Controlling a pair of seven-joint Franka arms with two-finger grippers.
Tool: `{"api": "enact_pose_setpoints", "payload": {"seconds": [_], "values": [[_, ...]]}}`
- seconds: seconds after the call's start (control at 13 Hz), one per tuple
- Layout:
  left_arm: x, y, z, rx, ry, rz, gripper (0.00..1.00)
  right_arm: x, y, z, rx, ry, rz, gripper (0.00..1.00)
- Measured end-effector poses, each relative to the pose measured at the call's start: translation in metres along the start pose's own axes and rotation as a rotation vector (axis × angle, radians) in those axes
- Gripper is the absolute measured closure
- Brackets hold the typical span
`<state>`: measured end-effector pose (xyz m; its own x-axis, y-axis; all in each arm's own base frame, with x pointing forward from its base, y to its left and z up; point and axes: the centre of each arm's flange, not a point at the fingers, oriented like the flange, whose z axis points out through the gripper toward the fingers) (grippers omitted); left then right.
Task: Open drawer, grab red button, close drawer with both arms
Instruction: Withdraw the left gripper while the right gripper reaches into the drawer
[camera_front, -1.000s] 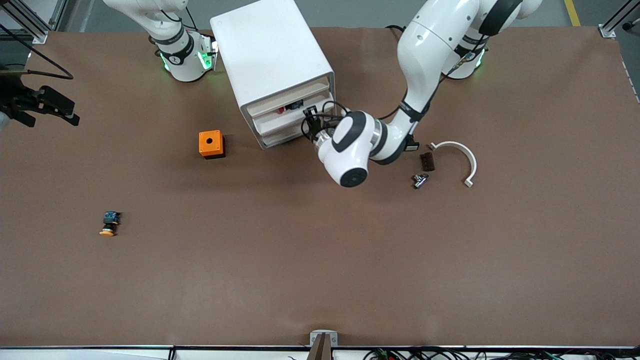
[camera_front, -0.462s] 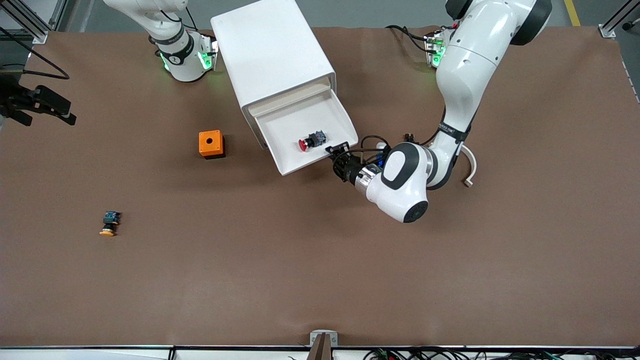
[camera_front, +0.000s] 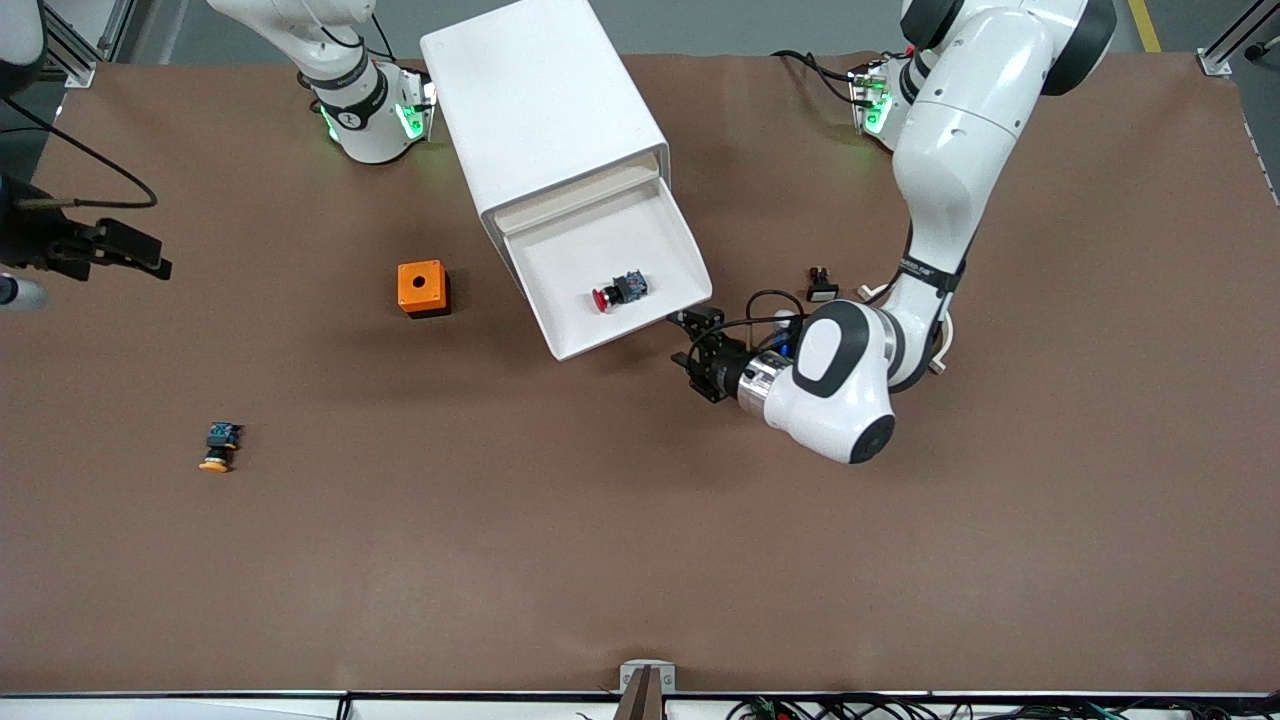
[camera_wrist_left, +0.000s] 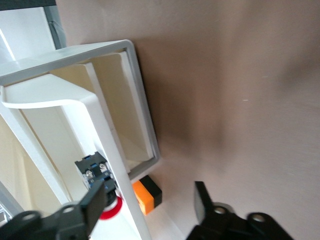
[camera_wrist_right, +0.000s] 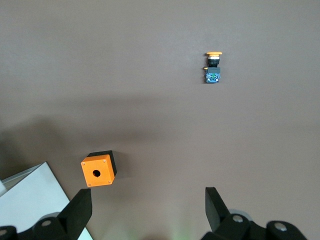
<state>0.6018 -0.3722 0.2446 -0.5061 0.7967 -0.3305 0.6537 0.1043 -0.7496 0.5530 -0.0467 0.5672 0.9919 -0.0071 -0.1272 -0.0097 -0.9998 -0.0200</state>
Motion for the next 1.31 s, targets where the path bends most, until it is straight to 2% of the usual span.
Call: {"api": "enact_pose_setpoints", "payload": {"seconds": [0.08, 0.15, 0.31, 0.54, 0.62, 0.77, 1.0, 1.15, 1.31], "values": [[0.002, 0.003, -0.012, -0.035, 0.025, 0.009, 0.03, 0.008, 0.004, 0.01, -0.016, -0.017, 0.001, 0.0], [0.003, 0.004, -0.023, -0.07, 0.059, 0.021, 0.0, 0.015, 0.011, 0.02, -0.039, -0.032, 0.005, 0.0], [0.007, 0.007, -0.044, -0.139, 0.121, 0.063, 0.0, 0.03, 0.027, 0.033, -0.066, -0.05, 0.022, 0.0], [0.03, 0.023, -0.099, -0.203, 0.12, 0.162, 0.0, 0.039, 0.026, 0.034, -0.064, -0.047, 0.05, 0.0], [0.045, 0.028, -0.124, -0.225, 0.135, 0.214, 0.0, 0.04, 0.012, 0.032, -0.052, -0.043, 0.101, 0.0], [0.069, 0.025, -0.167, -0.278, 0.247, 0.31, 0.0, 0.042, -0.044, 0.032, -0.001, -0.05, 0.266, 0.0], [0.066, -0.009, -0.206, -0.396, 0.481, 0.427, 0.0, 0.028, -0.151, 0.027, 0.002, -0.054, 0.453, 0.0], [0.057, -0.035, -0.223, -0.423, 0.56, 0.551, 0.0, 0.008, -0.216, 0.023, -0.012, -0.041, 0.55, 0.0], [0.057, -0.06, -0.245, -0.403, 0.628, 0.717, 0.0, -0.018, -0.287, 0.024, -0.017, -0.018, 0.646, 0.0]]}}
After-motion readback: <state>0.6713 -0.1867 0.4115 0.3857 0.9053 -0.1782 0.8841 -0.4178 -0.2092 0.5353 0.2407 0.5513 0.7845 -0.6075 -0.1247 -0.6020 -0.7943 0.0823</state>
